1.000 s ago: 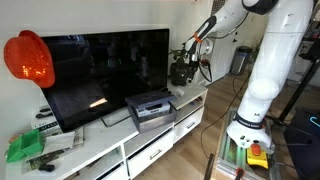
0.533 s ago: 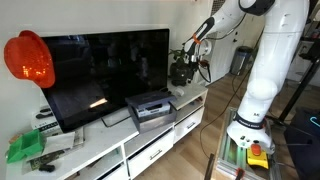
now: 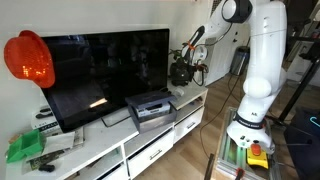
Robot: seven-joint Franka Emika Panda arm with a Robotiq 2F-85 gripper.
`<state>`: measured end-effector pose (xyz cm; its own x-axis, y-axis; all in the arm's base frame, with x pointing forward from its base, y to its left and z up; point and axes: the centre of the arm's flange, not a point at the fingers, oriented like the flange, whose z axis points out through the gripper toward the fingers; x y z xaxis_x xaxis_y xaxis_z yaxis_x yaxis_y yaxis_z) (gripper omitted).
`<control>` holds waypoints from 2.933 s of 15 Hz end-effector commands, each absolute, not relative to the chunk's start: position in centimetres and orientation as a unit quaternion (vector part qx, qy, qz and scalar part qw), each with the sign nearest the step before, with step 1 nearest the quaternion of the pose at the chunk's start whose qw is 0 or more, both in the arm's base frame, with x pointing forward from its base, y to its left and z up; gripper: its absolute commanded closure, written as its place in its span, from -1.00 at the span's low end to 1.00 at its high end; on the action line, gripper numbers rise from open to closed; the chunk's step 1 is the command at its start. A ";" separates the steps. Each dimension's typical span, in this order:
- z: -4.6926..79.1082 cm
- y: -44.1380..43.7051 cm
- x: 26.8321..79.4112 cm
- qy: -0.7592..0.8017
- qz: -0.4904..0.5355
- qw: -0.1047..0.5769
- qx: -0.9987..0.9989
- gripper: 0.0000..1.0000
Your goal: Pour the glasses out of the clear container and onto the television stand then put the clear lid on the container.
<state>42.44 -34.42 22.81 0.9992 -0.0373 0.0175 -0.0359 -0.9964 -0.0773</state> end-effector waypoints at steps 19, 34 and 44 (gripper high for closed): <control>11.7 -45.3 49.3 0.138 -0.043 0.095 -0.985 -0.77; 11.0 -48.3 50.0 0.198 -0.031 0.233 -0.952 0.91; 11.9 -50.7 49.0 0.226 -0.034 0.337 -0.913 0.97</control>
<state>49.29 -48.49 12.68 0.9059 -0.4171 -0.0727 -0.3830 -0.7342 -0.5606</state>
